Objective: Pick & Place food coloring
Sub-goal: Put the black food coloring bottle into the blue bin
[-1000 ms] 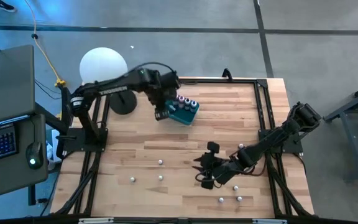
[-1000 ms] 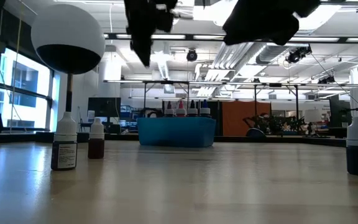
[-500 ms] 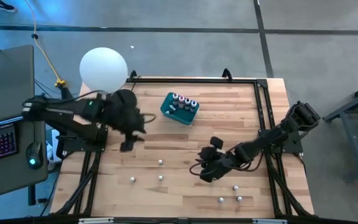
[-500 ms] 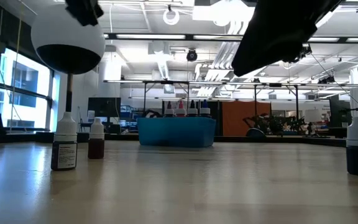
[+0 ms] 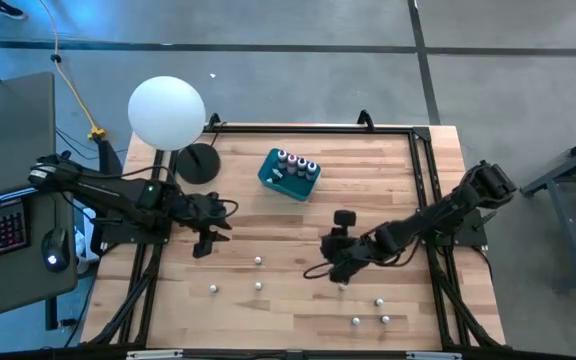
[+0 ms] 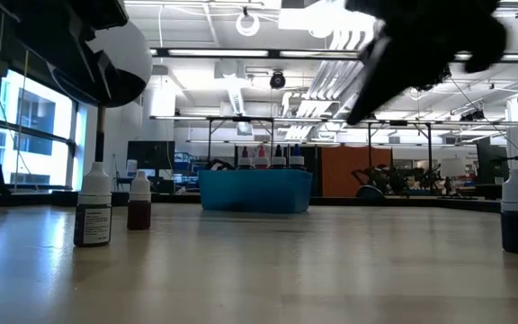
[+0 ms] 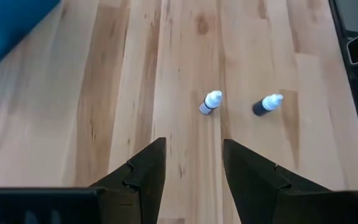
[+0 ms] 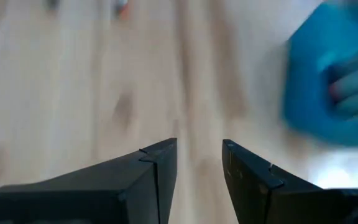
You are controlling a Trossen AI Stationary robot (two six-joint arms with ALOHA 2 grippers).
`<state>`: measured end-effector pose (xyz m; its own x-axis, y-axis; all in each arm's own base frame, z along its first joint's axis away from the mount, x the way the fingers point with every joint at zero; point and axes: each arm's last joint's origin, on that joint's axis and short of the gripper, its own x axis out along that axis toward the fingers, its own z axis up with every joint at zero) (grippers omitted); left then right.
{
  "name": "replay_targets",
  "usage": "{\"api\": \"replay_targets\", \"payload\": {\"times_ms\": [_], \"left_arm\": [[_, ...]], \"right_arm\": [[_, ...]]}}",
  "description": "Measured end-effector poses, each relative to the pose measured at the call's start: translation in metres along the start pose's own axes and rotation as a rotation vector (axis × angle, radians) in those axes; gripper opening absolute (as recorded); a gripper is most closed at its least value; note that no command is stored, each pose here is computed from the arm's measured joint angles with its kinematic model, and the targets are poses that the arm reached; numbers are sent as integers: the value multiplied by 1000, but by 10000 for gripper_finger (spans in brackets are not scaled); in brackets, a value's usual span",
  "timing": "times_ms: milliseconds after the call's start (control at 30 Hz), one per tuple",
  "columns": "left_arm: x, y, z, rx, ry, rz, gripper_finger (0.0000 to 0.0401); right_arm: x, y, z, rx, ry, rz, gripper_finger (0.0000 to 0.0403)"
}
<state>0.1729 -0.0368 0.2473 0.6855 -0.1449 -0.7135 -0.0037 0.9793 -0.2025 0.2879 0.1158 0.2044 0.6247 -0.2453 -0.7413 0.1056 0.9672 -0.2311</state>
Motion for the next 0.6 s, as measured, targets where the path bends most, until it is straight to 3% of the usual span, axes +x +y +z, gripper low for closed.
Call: {"api": "replay_targets", "payload": {"times_ms": [100,200,300,600], "left_arm": [[1,0,0,-4,3,2,156],[1,0,0,-14,-1,1,156],[1,0,1,-30,-7,12,156],[1,1,4,-76,-55,49,156]], "right_arm": [[-4,-11,-16,124,237,92,119],[-13,-23,-36,205,462,-11,119],[-22,-33,-51,168,615,-131,119],[-32,-39,-62,148,823,-122,142]]}}
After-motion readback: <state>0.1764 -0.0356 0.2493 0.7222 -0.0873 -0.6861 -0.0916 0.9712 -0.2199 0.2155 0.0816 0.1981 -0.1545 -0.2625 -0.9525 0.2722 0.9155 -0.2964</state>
